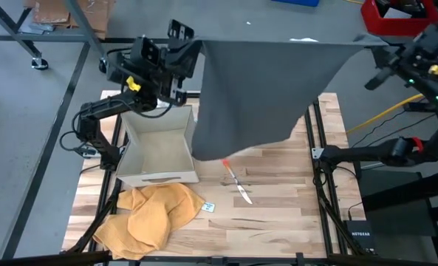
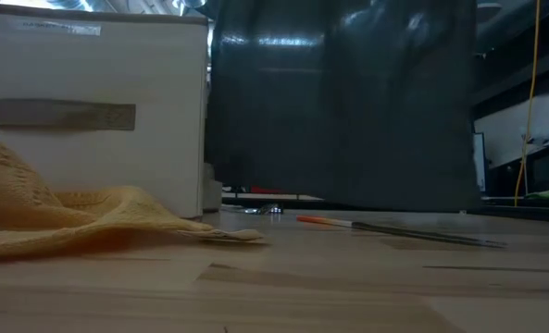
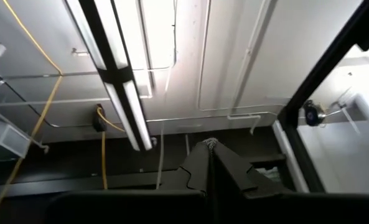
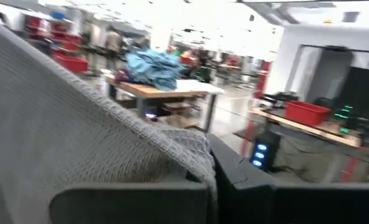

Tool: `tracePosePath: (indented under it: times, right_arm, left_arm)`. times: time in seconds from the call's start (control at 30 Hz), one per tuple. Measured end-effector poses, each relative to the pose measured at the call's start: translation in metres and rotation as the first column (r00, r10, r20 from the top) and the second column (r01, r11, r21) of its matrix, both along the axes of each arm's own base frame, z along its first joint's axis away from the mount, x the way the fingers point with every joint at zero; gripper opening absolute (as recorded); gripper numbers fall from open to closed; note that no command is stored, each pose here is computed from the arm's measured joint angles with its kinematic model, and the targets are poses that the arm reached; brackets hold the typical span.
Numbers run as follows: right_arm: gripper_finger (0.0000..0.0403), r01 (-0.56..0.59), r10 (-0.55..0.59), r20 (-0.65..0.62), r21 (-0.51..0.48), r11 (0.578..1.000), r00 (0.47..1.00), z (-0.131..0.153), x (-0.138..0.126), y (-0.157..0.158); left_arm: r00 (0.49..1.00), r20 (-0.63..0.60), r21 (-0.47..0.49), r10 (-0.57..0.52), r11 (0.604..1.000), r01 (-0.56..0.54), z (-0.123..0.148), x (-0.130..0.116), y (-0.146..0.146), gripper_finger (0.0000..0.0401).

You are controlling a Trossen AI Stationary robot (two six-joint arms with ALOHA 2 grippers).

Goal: Fold towel
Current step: Fold the gray kitchen towel

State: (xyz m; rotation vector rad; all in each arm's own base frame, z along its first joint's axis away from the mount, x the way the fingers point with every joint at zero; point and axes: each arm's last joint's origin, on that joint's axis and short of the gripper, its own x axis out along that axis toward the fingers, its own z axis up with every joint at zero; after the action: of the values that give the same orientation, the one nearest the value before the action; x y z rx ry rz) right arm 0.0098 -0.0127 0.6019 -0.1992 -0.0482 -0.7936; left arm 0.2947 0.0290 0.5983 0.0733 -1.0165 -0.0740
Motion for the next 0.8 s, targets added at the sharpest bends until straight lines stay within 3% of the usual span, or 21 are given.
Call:
tracePosePath:
  times: [0.3, 0.53, 0.8]
  right_arm:
    - [0.0, -0.197, 0.198, 0.08, -0.019, 0.98, 0.977, -0.001, -0.023, 0.024]
    - [0.0, -0.233, 0.235, 0.133, -0.024, 0.972, 0.963, -0.001, -0.034, 0.033]
    - [0.0, -0.202, 0.199, 0.133, 0.012, 0.979, 0.971, -0.004, -0.033, 0.03]
  left_arm:
    - [1.0, 0.007, 0.041, -0.022, 0.999, 0.022, 0.0, 0.002, -0.027, 0.0]
    - [0.998, -0.039, 0.068, -0.042, 0.997, 0.044, -0.003, 0.006, -0.048, 0.0]
    - [0.984, -0.031, 0.115, 0.174, 0.979, -0.169, -0.004, 0.007, -0.054, 0.0]
